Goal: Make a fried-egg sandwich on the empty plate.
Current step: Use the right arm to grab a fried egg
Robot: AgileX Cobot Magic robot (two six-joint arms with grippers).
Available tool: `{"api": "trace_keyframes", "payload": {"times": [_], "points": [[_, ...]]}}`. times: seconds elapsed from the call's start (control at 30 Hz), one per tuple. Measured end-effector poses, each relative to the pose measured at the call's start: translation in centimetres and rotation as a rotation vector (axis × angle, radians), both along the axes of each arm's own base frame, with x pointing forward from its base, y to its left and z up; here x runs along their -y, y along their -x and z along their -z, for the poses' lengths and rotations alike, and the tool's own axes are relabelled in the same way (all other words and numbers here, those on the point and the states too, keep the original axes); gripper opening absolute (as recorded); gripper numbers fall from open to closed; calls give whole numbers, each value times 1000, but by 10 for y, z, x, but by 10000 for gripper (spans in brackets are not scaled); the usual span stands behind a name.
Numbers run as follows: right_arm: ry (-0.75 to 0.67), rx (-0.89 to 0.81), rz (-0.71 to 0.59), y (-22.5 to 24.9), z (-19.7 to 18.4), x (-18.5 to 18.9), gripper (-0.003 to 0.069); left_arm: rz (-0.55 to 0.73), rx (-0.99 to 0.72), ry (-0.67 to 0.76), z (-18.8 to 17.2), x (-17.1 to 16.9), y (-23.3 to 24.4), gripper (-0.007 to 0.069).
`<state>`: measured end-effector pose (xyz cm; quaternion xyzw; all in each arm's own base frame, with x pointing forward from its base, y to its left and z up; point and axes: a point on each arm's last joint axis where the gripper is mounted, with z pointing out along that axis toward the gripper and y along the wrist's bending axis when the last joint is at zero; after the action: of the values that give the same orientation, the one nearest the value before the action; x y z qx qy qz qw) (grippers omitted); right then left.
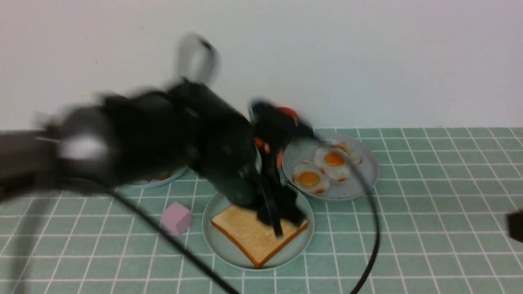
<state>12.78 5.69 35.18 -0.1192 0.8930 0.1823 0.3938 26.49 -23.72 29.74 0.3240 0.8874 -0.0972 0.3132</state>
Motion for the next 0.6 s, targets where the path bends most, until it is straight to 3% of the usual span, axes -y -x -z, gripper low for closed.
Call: {"api": "trace_keyframes", "payload": {"times": [0.07,0.1,0.13,0.17,0.3,0.6], "points": [[-2,-28,23,-27,10,-6,179,-3,80,124,-47,-16,21,214],[0,-38,23,-29,12,-7,182,-1,90,133,-51,-18,23,198],[-3,-76,36,-50,21,-13,204,4,159,200,-80,-35,42,77],[-2,-109,43,-64,27,-17,218,7,200,236,-95,-46,54,21],[-30,-232,78,-115,47,-27,263,10,298,326,-116,-88,100,-13],[-155,-396,164,-218,97,-36,284,-29,427,619,-72,-166,188,-13]]}}
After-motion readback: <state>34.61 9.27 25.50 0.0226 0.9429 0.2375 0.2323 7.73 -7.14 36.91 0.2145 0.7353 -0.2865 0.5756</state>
